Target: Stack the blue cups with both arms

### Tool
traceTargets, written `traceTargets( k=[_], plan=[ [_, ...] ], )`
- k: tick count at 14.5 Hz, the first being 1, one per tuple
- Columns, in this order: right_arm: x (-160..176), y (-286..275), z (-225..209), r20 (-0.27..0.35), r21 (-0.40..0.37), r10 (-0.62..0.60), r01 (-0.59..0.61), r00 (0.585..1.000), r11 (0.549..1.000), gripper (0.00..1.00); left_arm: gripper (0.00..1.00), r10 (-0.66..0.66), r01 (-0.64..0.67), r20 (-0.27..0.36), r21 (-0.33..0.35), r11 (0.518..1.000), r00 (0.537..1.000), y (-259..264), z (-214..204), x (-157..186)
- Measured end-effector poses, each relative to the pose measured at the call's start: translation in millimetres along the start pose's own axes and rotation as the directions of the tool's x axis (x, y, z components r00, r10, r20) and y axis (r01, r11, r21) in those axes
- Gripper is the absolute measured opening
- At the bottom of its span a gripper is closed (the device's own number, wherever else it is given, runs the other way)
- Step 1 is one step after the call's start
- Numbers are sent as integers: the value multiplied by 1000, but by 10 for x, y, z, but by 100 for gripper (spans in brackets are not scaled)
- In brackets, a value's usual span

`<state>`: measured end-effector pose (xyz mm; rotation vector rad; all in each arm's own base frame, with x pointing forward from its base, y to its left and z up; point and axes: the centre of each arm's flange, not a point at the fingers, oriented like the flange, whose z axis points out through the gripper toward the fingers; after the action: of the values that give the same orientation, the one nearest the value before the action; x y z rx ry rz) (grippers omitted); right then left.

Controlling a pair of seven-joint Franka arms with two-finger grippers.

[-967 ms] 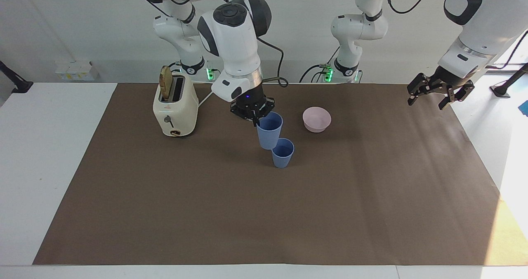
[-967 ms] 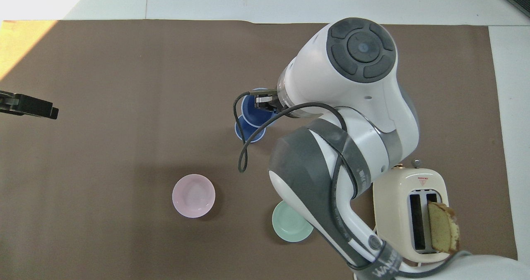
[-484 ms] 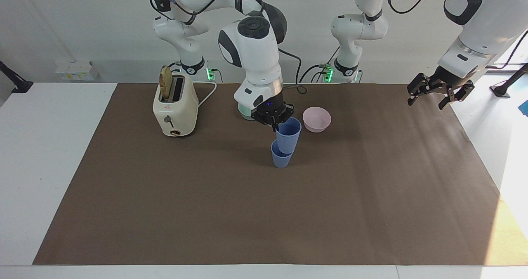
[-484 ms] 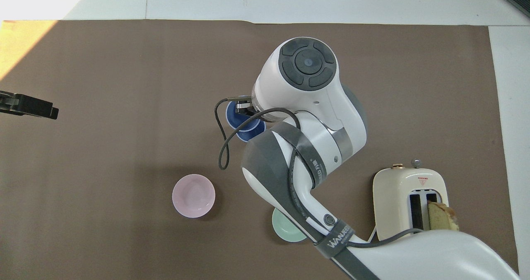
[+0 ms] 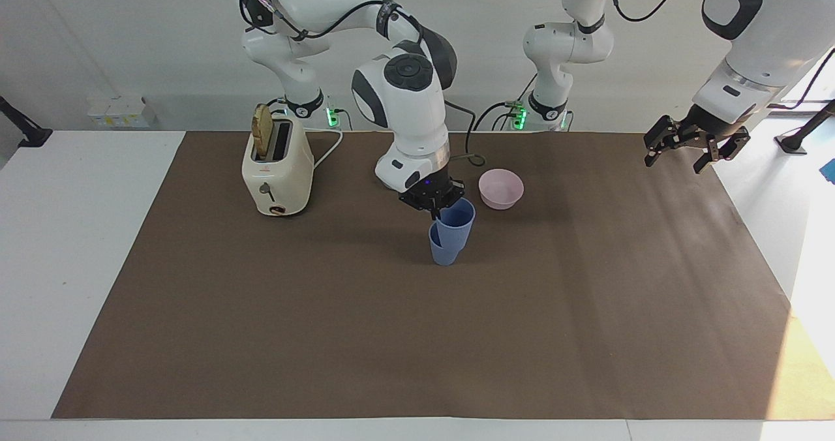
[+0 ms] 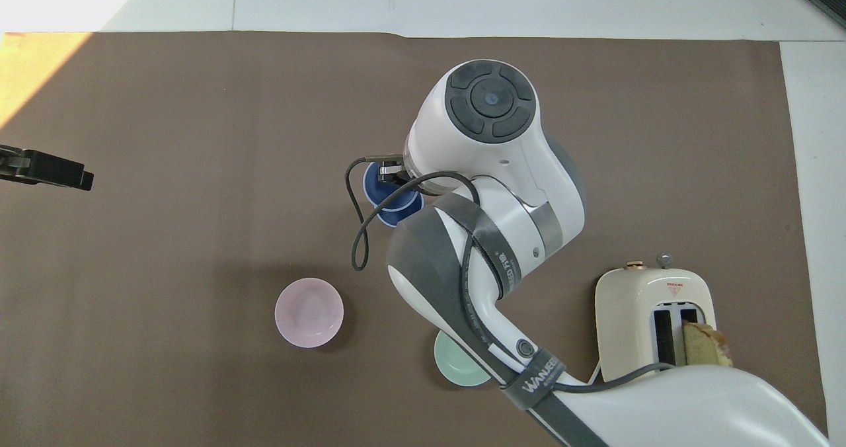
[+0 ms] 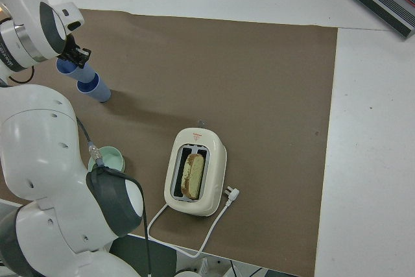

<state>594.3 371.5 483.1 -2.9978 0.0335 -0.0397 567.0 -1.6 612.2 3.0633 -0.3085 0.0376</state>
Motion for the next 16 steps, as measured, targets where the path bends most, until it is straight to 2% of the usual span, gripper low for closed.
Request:
traceTargets(
  k=[3, 14, 16],
  plan=[
    [-84, -31, 24, 29, -34, 3, -2, 1000, 999, 4, 100, 0, 0, 0, 0, 1000, 1000, 0, 0, 0],
    [-17, 73, 36, 11, -31, 22, -21, 1000, 999, 4, 100, 1, -1, 0, 0, 1000, 1000, 6, 0, 1],
    [-10, 77, 41, 7, -28, 23, -23, 1000, 999, 7, 100, 1, -1, 0, 0, 1000, 1000, 6, 0, 2]
  ],
)
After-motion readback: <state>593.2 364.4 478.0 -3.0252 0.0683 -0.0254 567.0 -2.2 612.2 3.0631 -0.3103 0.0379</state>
